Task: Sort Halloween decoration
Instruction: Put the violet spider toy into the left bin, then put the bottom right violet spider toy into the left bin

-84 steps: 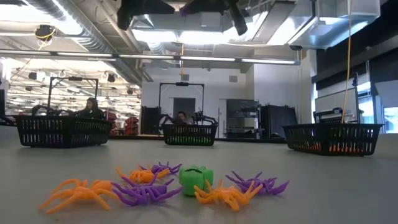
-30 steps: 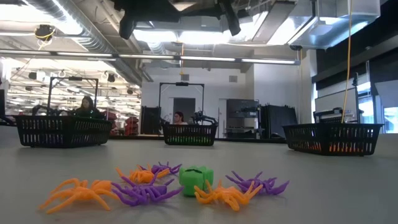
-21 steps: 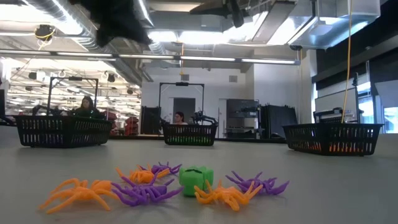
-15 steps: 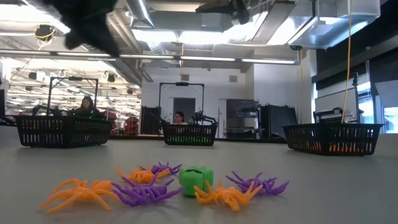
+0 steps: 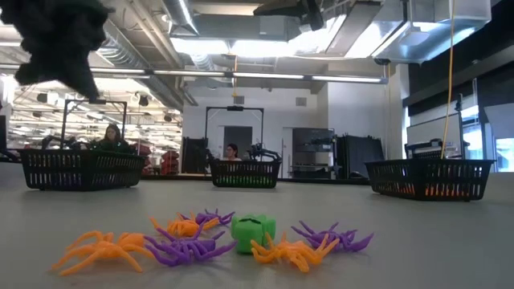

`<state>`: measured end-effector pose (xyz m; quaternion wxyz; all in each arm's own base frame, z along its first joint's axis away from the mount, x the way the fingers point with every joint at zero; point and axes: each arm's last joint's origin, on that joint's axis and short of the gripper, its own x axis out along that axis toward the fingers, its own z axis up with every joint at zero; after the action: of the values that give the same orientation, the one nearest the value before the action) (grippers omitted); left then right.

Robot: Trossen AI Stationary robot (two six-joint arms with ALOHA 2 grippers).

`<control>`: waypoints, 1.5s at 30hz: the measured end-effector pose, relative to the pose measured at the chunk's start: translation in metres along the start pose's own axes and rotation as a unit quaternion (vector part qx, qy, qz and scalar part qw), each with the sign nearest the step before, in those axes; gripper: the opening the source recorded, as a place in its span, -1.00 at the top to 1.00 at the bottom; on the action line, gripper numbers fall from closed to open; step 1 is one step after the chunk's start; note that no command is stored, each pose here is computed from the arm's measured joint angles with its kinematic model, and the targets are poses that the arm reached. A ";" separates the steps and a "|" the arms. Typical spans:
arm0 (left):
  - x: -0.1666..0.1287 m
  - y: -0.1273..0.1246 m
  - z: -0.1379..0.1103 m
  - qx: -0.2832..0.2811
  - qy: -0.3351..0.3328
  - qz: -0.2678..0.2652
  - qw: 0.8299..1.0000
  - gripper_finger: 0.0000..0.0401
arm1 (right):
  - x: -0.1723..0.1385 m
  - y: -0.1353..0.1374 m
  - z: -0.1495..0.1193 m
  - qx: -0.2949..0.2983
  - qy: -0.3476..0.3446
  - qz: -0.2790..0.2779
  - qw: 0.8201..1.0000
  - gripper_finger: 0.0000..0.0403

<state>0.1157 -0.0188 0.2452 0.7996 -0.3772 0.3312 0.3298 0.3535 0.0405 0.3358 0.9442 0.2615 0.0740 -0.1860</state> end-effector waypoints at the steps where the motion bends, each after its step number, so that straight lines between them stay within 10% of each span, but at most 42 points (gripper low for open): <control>1: 0.002 0.002 -0.002 -0.013 0.005 0.001 1.000 1.00 | 0.000 0.000 0.000 0.000 0.004 0.004 1.000 -0.33; 11: 0.012 0.003 -0.008 -0.010 0.022 -0.005 1.000 0.66 | 0.000 0.002 -0.001 0.001 0.021 0.028 0.999 -0.33; 20: 0.005 -0.002 -0.003 -0.017 0.006 -0.021 1.000 0.27 | -0.007 0.011 -0.018 -0.052 0.154 0.160 0.974 -0.33; 36: -0.055 -0.067 0.045 0.125 -0.246 -0.286 0.918 0.36 | -0.046 0.059 -0.183 -0.276 0.411 0.188 0.848 -0.33; 45: -0.047 -0.070 0.043 0.140 -0.234 -0.271 0.923 0.36 | -0.027 0.059 -0.236 -0.262 0.407 0.159 0.861 -0.33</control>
<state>0.1552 -0.0319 0.3300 0.9577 -0.2491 0.0628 0.1298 0.3412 0.2192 0.1686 0.8807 0.0651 0.4547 0.1160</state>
